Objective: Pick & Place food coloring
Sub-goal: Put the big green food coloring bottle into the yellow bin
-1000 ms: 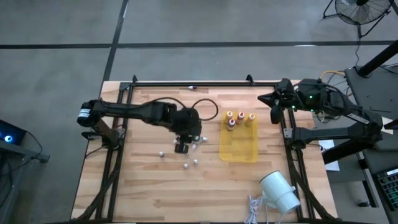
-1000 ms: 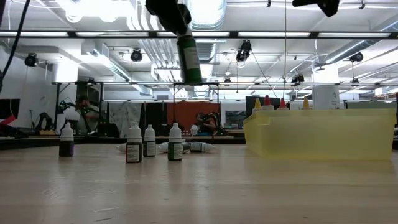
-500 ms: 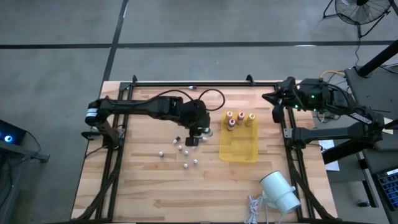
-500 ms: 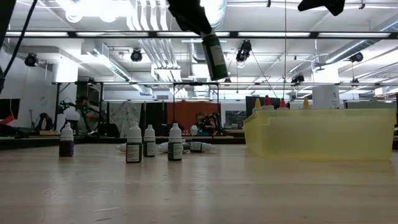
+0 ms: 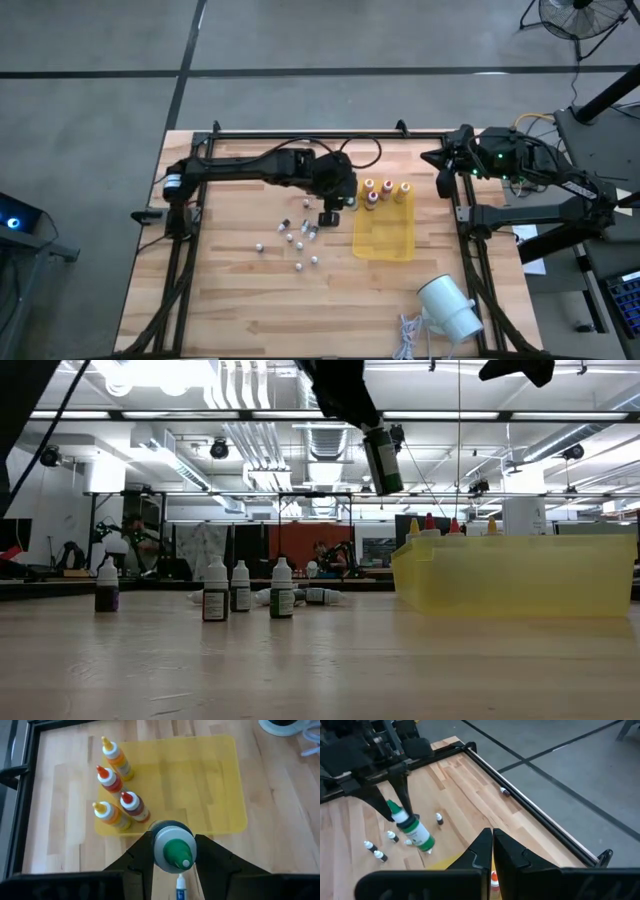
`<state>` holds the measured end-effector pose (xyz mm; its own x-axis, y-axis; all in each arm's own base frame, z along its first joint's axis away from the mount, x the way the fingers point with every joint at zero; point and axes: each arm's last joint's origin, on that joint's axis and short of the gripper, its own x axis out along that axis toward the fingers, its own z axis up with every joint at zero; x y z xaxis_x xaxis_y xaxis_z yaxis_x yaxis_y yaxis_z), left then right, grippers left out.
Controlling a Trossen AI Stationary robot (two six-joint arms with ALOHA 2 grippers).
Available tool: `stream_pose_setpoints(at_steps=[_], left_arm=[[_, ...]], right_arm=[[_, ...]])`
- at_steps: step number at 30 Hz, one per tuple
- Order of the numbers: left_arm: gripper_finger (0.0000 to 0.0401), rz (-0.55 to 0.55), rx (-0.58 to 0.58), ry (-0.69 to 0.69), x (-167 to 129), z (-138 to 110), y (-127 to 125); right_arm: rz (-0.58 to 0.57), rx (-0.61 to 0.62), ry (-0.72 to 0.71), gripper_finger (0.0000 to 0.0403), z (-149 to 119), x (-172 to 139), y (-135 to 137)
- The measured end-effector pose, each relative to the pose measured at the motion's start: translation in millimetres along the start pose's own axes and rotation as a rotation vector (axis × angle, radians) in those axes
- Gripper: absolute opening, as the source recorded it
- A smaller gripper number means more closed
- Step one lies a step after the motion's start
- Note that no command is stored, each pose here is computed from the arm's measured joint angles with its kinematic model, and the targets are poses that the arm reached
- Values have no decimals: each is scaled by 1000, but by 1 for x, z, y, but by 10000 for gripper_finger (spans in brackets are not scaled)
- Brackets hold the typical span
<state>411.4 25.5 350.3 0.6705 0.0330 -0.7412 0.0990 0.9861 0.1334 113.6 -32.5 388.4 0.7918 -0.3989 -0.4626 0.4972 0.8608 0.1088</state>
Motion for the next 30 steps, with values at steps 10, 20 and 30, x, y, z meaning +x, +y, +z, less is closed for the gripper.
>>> stream_pose_setpoints(at_steps=[10, 20, 30], left_arm=[[92, 1, 8, 8, 25, 15, 10], [92, -18, 11, 39, 38, 10, 9], [92, -32, -30, -34, 37, 17, 10]], right_arm=[[0, -1, 5, 9, -1, 1, 0], [-6, -6, 29, 9, -6, 6, 0], [-9, -9, 42, 9, -9, 9, 0]])
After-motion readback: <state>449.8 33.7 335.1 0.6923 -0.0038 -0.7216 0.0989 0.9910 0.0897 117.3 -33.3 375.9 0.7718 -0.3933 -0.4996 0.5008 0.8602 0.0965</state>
